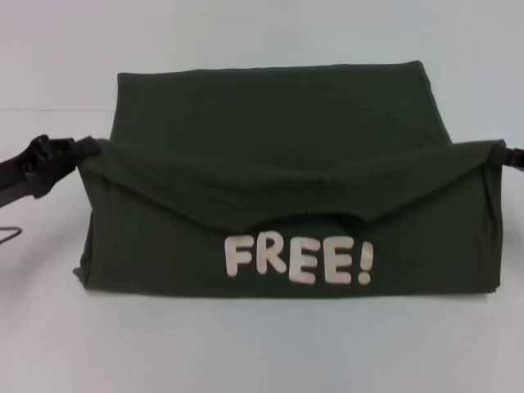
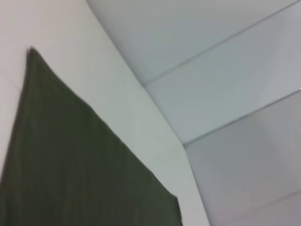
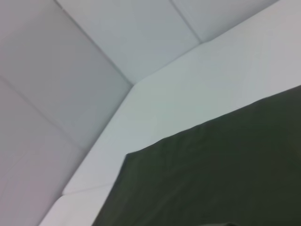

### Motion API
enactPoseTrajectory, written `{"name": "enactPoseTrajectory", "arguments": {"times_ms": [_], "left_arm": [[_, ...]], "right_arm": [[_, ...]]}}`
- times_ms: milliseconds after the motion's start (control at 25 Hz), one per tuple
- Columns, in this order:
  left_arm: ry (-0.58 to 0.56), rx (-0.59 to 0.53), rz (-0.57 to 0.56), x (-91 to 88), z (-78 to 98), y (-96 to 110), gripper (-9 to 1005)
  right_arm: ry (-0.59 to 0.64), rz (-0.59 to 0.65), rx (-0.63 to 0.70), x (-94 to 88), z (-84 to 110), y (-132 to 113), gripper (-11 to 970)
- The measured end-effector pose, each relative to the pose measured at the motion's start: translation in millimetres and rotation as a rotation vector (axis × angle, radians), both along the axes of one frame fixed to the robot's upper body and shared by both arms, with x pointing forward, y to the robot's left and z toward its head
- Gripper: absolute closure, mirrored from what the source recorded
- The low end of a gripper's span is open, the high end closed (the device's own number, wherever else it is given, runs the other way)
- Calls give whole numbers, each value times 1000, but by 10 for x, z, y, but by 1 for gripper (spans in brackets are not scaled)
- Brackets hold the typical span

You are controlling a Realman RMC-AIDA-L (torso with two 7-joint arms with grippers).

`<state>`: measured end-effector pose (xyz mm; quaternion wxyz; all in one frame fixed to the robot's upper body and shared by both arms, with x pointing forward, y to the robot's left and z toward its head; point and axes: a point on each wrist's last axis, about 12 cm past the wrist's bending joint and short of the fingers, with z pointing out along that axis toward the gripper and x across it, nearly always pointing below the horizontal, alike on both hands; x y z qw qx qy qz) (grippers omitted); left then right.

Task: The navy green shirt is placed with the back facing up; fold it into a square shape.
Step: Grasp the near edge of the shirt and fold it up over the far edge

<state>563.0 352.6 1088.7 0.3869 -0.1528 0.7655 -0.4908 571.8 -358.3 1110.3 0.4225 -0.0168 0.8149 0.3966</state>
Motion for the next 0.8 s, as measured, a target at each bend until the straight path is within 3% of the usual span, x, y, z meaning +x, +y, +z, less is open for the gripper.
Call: {"name": "enactPoseTrajectory", "arguments": {"times_ms": [360, 800], "left_arm": [[-100, 106, 73, 245, 6, -171, 984], [-117, 222, 165, 398, -110, -365, 974]], "right_arm": [[-79, -57, -105, 300, 1, 165, 906], [-102, -100, -239, 524, -78, 401, 906]]}}
